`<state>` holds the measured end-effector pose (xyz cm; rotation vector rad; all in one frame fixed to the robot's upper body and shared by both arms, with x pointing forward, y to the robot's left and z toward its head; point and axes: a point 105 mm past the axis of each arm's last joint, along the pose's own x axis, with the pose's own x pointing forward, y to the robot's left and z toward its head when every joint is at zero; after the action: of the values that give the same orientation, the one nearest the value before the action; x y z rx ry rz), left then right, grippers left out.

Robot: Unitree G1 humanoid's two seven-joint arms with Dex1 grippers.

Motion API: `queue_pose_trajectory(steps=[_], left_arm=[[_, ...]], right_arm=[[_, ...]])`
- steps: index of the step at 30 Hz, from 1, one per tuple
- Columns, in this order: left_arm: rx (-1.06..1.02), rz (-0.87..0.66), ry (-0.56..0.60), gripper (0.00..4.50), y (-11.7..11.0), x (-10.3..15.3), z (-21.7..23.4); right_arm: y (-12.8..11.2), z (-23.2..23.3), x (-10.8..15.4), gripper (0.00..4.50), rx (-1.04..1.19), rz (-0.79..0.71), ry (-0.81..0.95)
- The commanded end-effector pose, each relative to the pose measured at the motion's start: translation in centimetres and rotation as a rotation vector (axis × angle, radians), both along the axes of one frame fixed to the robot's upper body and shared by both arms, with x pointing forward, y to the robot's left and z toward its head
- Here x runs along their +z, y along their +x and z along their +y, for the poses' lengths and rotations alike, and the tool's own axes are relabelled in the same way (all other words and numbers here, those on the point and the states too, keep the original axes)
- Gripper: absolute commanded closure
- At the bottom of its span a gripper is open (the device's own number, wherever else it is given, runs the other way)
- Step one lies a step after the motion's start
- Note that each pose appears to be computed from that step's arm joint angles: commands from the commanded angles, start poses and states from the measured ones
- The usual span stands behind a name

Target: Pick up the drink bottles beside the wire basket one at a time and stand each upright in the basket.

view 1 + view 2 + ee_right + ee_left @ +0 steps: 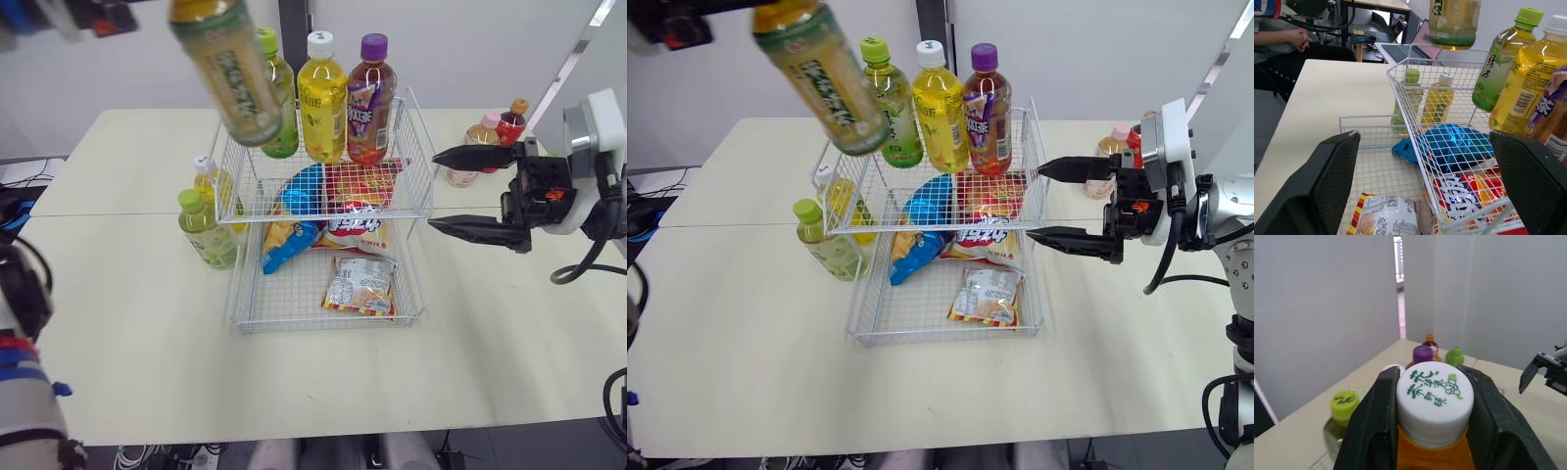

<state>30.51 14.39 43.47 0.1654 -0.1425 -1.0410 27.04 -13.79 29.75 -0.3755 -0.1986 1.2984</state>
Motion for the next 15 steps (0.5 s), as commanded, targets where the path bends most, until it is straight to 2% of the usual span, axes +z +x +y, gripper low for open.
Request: queue_pose_trajectory(steps=[1,9,15], left_arm=[[-0.054,-0.042,0.028,3.13,0.3,0.1,-2.0],[-0.125,-0.053,0.071,3.13,2.9,-3.2,-6.8],[-0.138,-0.049,0.099,3.13,4.4,-4.7,-8.3]], right_arm=[[-0.6,-0.5,1.2,0.0,-0.034,-0.056,0.014],[-0.5,-1.6,0.8,0.0,-0.129,-0.048,0.032],[-0.9,-2.1,0.4,0.0,-0.171,-0.039,0.049]])
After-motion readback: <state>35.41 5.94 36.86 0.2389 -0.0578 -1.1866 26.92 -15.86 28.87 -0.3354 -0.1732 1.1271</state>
